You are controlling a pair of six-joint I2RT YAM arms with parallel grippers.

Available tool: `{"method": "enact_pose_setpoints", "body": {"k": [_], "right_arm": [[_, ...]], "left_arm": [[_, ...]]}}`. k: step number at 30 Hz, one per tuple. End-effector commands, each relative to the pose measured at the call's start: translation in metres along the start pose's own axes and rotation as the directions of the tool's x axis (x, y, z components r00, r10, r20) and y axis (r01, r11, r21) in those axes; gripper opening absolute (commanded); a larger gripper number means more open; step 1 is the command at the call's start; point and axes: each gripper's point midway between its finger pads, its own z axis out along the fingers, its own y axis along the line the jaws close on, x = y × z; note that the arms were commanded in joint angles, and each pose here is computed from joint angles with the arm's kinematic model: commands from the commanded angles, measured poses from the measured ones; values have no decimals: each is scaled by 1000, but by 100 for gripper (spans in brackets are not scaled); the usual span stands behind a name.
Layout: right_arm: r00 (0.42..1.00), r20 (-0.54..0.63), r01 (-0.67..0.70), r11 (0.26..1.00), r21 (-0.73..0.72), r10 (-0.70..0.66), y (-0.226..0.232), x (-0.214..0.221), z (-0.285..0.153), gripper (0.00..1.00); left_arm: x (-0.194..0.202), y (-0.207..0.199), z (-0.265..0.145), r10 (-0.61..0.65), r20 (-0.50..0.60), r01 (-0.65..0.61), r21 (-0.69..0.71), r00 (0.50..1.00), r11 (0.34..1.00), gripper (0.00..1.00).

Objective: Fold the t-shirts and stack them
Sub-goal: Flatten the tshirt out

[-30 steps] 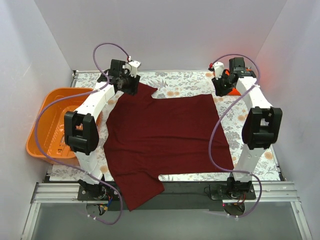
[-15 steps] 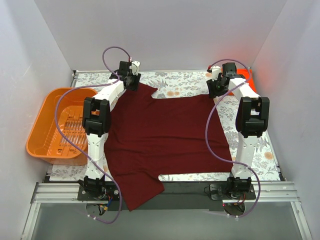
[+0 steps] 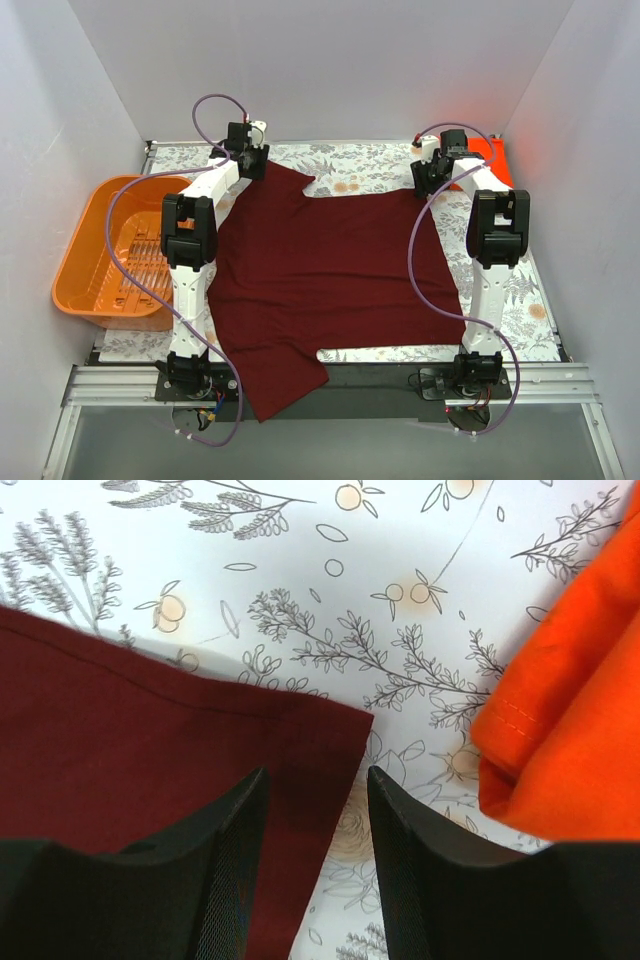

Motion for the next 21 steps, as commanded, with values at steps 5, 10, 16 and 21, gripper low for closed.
{"method": "enact_pose_setpoints", "body": {"k": [5, 10, 16, 21], "right_arm": [[999, 42, -27, 999, 27, 26, -14, -15, 17, 51], [1000, 1, -31, 999, 10, 31, -11, 2, 27, 45], [999, -40, -23, 1000, 11, 23, -10, 18, 33, 1], [999, -42, 0, 999, 33, 2, -15, 17, 28, 1]], "left_arm": [[-22, 13, -14, -17, 58, 19, -36, 998, 999, 49], [-16, 15, -6, -22, 44, 24, -43, 999, 999, 55], [-1, 9, 13, -23, -3, 23, -14, 1000, 1000, 56], [8, 7, 20, -35, -41, 35, -8, 999, 999, 56]]}}
